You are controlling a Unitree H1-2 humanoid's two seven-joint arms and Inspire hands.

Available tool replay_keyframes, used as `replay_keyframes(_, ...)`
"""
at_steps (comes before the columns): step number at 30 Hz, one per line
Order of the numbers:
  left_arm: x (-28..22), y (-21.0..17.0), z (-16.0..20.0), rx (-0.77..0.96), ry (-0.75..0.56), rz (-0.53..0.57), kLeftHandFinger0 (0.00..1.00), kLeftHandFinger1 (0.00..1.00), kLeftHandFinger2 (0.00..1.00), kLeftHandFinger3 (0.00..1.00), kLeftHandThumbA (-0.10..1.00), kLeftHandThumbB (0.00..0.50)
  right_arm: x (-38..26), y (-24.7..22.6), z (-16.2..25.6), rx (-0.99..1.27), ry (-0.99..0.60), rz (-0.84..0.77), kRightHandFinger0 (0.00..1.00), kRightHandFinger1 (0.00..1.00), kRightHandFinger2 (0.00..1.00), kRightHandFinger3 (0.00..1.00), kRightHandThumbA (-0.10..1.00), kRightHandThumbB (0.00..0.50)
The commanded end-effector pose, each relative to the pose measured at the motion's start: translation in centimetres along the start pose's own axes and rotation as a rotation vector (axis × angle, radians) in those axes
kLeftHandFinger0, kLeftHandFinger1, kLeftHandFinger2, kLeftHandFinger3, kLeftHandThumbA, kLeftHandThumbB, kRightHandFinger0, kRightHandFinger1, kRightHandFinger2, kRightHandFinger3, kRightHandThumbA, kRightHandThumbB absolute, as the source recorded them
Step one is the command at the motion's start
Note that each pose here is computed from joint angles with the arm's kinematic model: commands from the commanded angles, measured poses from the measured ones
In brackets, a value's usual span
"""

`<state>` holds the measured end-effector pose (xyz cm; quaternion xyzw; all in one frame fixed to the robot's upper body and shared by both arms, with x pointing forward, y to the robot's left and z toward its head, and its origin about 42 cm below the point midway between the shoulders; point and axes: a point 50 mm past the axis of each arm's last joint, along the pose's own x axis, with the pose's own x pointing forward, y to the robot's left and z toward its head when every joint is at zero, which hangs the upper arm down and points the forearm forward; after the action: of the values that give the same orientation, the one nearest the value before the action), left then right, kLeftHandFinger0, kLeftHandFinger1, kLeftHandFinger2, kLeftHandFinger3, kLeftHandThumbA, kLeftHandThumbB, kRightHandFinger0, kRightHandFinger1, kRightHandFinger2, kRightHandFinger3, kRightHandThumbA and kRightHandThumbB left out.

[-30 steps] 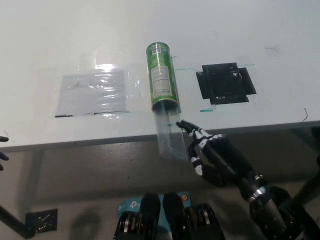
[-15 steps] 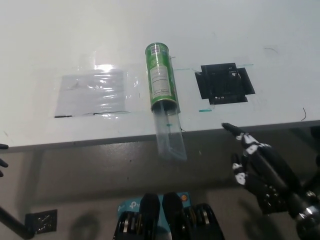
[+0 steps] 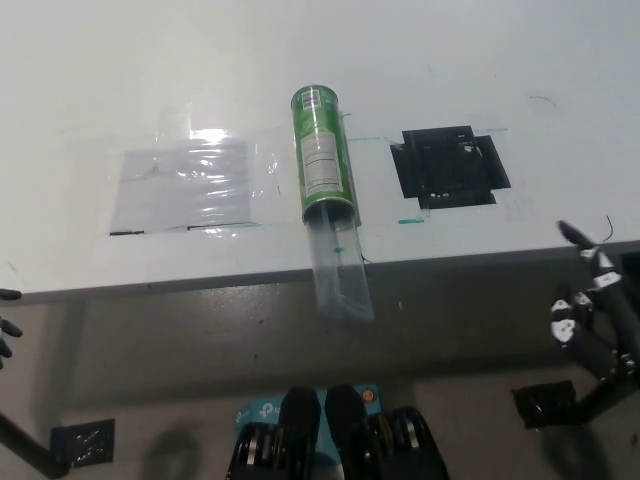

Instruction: The robot uses its right hand finger to pull out the chips tray kept inside a container in the middle of the desk

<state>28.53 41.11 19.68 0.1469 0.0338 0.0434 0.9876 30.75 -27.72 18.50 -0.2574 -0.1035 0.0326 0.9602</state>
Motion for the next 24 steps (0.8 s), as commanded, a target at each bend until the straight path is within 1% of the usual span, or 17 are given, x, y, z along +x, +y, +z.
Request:
replay_keyframes(1, -0.3, 0.7, 0.6, 0.014, -0.060, 0.041, 0.25, 0.26, 0.33, 0.53, 0.10, 0.000, 1.2, -1.3, -0.9, 0.176, -0.007, -0.160, 0.00, 0.01, 1.00, 1.00, -0.10, 0.244)
replay_keyframes(2, -0.3, 0.6, 0.5, 0.008, -0.060, 0.043, 0.25, 0.26, 0.33, 0.53, 0.10, 0.000, 1.5, -1.3, -1.6, 0.228, 0.028, -0.200, 0.00, 0.01, 1.00, 1.00, -0.10, 0.235)
replay_keyframes(4, -0.2, 0.6, 0.5, -0.003, -0.063, 0.042, 0.24, 0.25, 0.32, 0.53, 0.10, 0.000, 2.0, -1.0, -2.1, 0.262, 0.041, -0.238, 0.00, 0.00, 1.00, 1.00, -0.10, 0.228)
replay_keyframes(5, -0.1, 0.5, 0.5, 0.011, -0.068, 0.038, 0.23, 0.25, 0.32, 0.53, 0.10, 0.000, 2.1, -0.8, -2.2, 0.285, 0.051, -0.260, 0.00, 0.00, 0.98, 1.00, -0.10, 0.221)
replay_keyframes(6, -0.1, 0.4, 0.4, 0.011, -0.069, 0.035, 0.23, 0.25, 0.32, 0.53, 0.10, 0.000, 2.2, -0.6, -2.3, 0.315, 0.066, -0.281, 0.00, 0.00, 0.91, 1.00, -0.10, 0.200)
replay_keyframes(7, -0.1, 0.4, 0.3, 0.008, -0.068, 0.031, 0.23, 0.25, 0.32, 0.53, 0.10, 0.000, 2.3, 0.0, -2.5, 0.357, 0.087, -0.302, 0.00, 0.01, 0.88, 1.00, -0.10, 0.173)
replay_keyframes(8, -0.2, 0.4, 0.2, 0.008, -0.068, 0.030, 0.23, 0.25, 0.32, 0.53, 0.10, 0.000, 2.4, 0.2, -2.6, 0.368, 0.090, -0.306, 0.00, 0.01, 0.87, 1.00, -0.10, 0.167)
replay_keyframes(9, -0.2, 0.3, 0.2, 0.007, -0.067, 0.030, 0.22, 0.24, 0.32, 0.53, 0.10, 0.000, 2.3, 0.5, -2.8, 0.381, 0.107, -0.312, 0.00, 0.04, 0.84, 1.00, -0.10, 0.160)
replay_keyframes(10, -0.2, 0.2, 0.1, 0.008, -0.065, 0.029, 0.22, 0.24, 0.32, 0.53, 0.10, 0.000, 2.1, 0.8, -3.0, 0.386, 0.120, -0.320, 0.00, 0.03, 0.82, 1.00, -0.10, 0.164)
replay_keyframes(11, -0.3, 0.2, 0.0, 0.007, -0.066, 0.030, 0.22, 0.24, 0.31, 0.53, 0.10, 0.000, 2.1, 1.5, -3.4, 0.410, 0.143, -0.326, 0.00, 0.04, 0.80, 1.00, -0.10, 0.156)
replay_keyframes(12, -0.4, 0.3, 0.0, 0.006, -0.061, 0.032, 0.22, 0.24, 0.31, 0.53, 0.10, 0.000, 2.2, 2.1, -3.7, 0.403, 0.141, -0.320, 0.00, 0.01, 0.76, 1.00, -0.10, 0.167)
replay_keyframes(14, -0.5, 0.3, -0.1, 0.006, -0.058, 0.036, 0.23, 0.25, 0.32, 0.52, 0.10, 0.000, 2.3, 2.2, -3.6, 0.387, 0.132, -0.320, 0.00, 0.00, 0.72, 1.00, -0.10, 0.181)
replay_keyframes(15, -0.6, 0.2, -0.2, 0.009, -0.051, 0.039, 0.23, 0.25, 0.33, 0.52, 0.11, 0.000, 2.3, 2.2, -3.7, 0.382, 0.135, -0.320, 0.01, 0.03, 0.72, 1.00, -0.10, 0.171)
replay_keyframes(20, -0.9, 0.0, -0.5, -0.012, -0.042, 0.037, 0.22, 0.24, 0.32, 0.52, 0.10, 0.000, 2.4, 2.0, -3.7, 0.371, 0.144, -0.326, 0.00, 0.02, 0.69, 1.00, -0.10, 0.172)
replay_keyframes(22, -0.8, 0.0, -0.6, -0.002, -0.053, 0.031, 0.23, 0.25, 0.31, 0.52, 0.11, 0.000, 2.4, 2.0, -3.8, 0.366, 0.154, -0.322, 0.00, 0.04, 0.68, 1.00, -0.10, 0.177)
replay_keyframes(24, -0.8, 0.0, -0.6, -0.014, -0.052, 0.034, 0.23, 0.24, 0.30, 0.51, 0.13, 0.000, 2.4, 2.0, -3.8, 0.368, 0.156, -0.322, 0.00, 0.04, 0.68, 1.00, -0.10, 0.171)
